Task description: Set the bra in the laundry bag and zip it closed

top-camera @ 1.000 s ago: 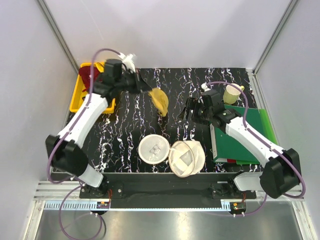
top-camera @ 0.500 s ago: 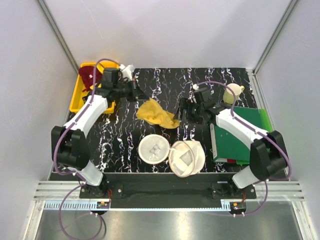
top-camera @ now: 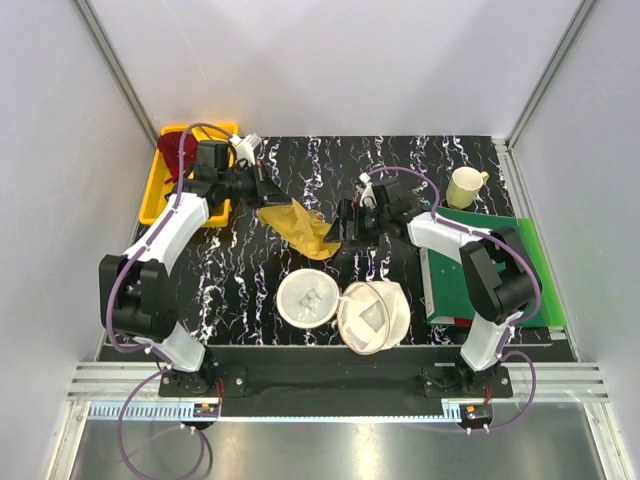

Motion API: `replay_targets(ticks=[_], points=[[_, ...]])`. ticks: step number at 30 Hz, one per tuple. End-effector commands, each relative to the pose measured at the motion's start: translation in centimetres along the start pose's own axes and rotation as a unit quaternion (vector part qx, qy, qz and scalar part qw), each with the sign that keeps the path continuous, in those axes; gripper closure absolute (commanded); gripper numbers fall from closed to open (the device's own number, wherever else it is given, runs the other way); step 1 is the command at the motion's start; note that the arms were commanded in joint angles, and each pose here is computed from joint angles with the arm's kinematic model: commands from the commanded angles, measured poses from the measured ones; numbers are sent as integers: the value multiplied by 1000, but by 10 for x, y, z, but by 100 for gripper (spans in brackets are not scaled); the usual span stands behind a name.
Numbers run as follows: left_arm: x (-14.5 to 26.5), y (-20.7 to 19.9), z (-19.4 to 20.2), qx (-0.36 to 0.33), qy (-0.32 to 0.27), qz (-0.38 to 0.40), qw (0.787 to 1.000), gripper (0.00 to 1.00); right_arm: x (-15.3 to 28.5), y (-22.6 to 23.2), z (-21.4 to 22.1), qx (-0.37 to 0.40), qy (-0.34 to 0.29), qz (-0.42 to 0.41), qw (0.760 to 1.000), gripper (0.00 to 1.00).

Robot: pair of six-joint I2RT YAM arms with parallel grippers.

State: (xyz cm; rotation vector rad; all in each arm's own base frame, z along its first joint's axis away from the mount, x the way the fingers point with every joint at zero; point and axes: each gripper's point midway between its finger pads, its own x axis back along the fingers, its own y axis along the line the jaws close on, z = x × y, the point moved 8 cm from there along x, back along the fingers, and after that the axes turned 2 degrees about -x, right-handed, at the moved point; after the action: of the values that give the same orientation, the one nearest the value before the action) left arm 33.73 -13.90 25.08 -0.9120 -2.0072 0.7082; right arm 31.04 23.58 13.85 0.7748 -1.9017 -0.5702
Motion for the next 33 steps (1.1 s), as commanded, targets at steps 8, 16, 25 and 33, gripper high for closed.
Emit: replay_targets(ticks=[8, 16, 25, 33], points=[[26, -38, -11, -73, -41, 46, 995, 100, -40, -12, -17, -132, -66, 58, 987, 2], [27, -40, -9, -78, -36, 58, 995, 100, -71, -15, -25, -242, -94, 20, 966, 17], [24, -30, -4, -78, -35, 37, 996, 100, -66, -6, -48, -233, -184, -26, 954, 100], [-7, -21, -14, -52, 12, 72, 996, 100, -32, 0, -56, 8, -204, 35, 978, 100]])
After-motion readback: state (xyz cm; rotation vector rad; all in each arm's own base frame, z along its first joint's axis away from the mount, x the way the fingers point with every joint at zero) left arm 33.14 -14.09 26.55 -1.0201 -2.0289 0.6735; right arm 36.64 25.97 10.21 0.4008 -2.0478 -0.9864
